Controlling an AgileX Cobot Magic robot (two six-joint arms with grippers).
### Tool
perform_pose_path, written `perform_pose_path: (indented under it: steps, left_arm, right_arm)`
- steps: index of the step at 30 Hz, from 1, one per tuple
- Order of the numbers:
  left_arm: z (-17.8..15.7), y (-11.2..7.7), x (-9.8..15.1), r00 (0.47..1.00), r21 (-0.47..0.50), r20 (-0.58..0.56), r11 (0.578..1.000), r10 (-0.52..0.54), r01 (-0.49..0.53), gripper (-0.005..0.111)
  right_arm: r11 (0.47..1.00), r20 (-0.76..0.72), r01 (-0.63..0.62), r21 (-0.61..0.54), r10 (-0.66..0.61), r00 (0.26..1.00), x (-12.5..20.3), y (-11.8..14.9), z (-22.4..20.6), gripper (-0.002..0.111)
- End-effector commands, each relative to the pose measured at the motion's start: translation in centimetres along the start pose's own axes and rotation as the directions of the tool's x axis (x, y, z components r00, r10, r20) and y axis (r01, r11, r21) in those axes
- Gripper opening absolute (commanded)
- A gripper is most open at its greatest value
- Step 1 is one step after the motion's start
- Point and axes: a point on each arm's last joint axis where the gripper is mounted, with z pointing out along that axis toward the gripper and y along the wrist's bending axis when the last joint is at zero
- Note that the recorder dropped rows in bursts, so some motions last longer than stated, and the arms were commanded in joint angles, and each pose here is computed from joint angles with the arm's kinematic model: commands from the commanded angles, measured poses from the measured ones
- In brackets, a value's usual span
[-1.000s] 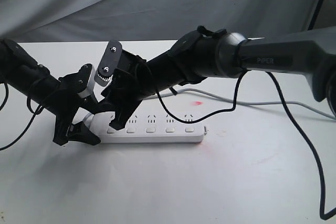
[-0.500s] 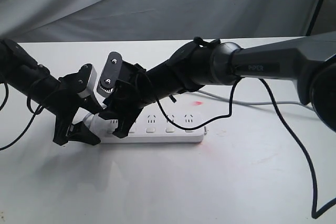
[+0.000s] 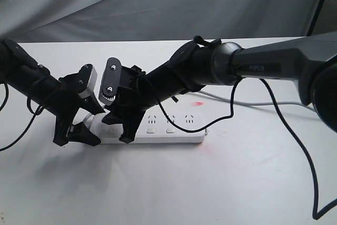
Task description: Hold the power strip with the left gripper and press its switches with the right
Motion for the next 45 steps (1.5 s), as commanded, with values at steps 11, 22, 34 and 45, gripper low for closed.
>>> perform_pose_path:
  steps: [11, 22, 34, 45]
  left_arm:
    - [-0.03, 0.11, -0.08, 1.0, -0.009, -0.016, 1.0, 0.008, -0.009, 0.071]
    - [-0.03, 0.11, -0.08, 1.0, -0.009, -0.016, 1.0, 0.008, -0.009, 0.071]
    - [-0.03, 0.11, -0.08, 1.0, -0.009, -0.016, 1.0, 0.008, -0.009, 0.071]
    - [-0.03, 0.11, -0.08, 1.0, -0.009, -0.016, 1.0, 0.008, -0.009, 0.071]
  right_arm:
    - [0.998, -0.033, 0.056, 0.005, -0.056, 0.998, 0.44, 0.56, 0.33, 0.033]
    - [0.997, -0.034, 0.075, 0.001, -0.075, 0.997, 0.27, 0.77, 0.47, 0.033]
    - [0.995, -0.043, 0.096, 0.0, -0.096, 0.994, 0.35, 0.77, 0.47, 0.033]
    - [0.992, -0.055, 0.126, 0.006, -0.126, 0.991, 0.4, 0.86, 0.73, 0.033]
